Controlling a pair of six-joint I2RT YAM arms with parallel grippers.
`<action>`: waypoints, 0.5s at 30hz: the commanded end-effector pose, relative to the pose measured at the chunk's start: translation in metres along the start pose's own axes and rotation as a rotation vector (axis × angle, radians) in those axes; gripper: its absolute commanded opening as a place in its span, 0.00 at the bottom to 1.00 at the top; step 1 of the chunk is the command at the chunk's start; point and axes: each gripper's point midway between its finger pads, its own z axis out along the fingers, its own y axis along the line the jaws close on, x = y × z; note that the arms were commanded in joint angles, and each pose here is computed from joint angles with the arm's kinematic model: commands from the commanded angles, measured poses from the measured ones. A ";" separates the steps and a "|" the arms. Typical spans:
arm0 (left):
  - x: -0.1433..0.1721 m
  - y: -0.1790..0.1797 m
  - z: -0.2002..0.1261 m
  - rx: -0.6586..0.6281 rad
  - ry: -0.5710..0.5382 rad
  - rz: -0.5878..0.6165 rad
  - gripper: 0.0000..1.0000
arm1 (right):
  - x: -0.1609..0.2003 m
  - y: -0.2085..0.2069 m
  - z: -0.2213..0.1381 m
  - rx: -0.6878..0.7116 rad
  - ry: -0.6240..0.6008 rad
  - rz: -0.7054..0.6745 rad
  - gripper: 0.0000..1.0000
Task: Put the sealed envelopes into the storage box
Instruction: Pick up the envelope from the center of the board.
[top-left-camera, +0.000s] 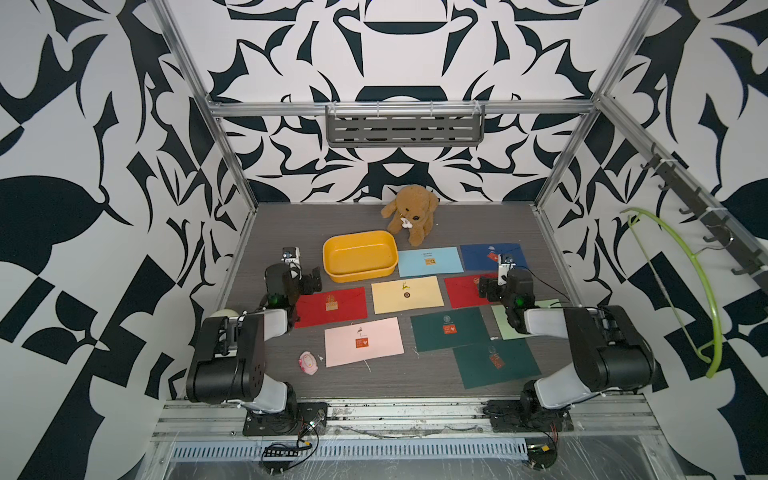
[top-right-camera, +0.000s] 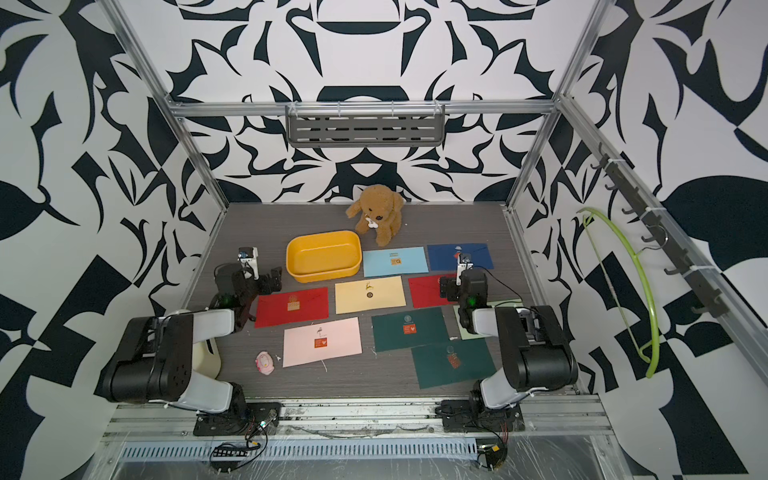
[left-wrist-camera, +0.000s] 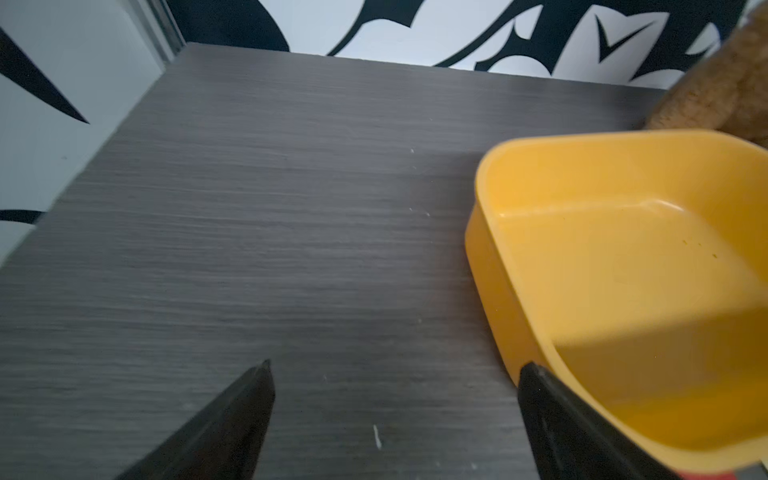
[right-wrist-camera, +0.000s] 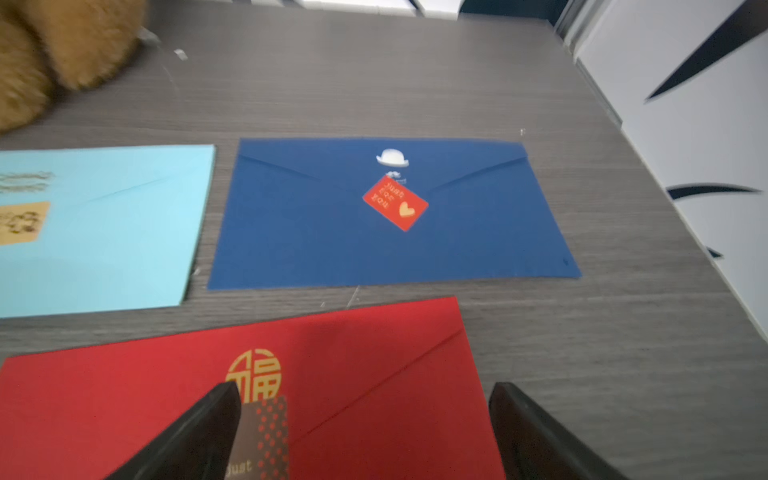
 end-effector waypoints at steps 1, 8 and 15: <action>-0.021 0.018 -0.028 -0.181 0.083 -0.026 0.99 | -0.037 0.011 -0.019 0.010 0.087 0.019 0.97; -0.006 0.000 -0.108 -0.259 0.299 -0.238 0.99 | -0.006 0.120 -0.077 -0.183 0.354 -0.087 0.97; 0.048 -0.054 -0.157 -0.137 0.628 -0.276 0.99 | 0.023 0.194 -0.141 -0.387 0.515 -0.127 0.92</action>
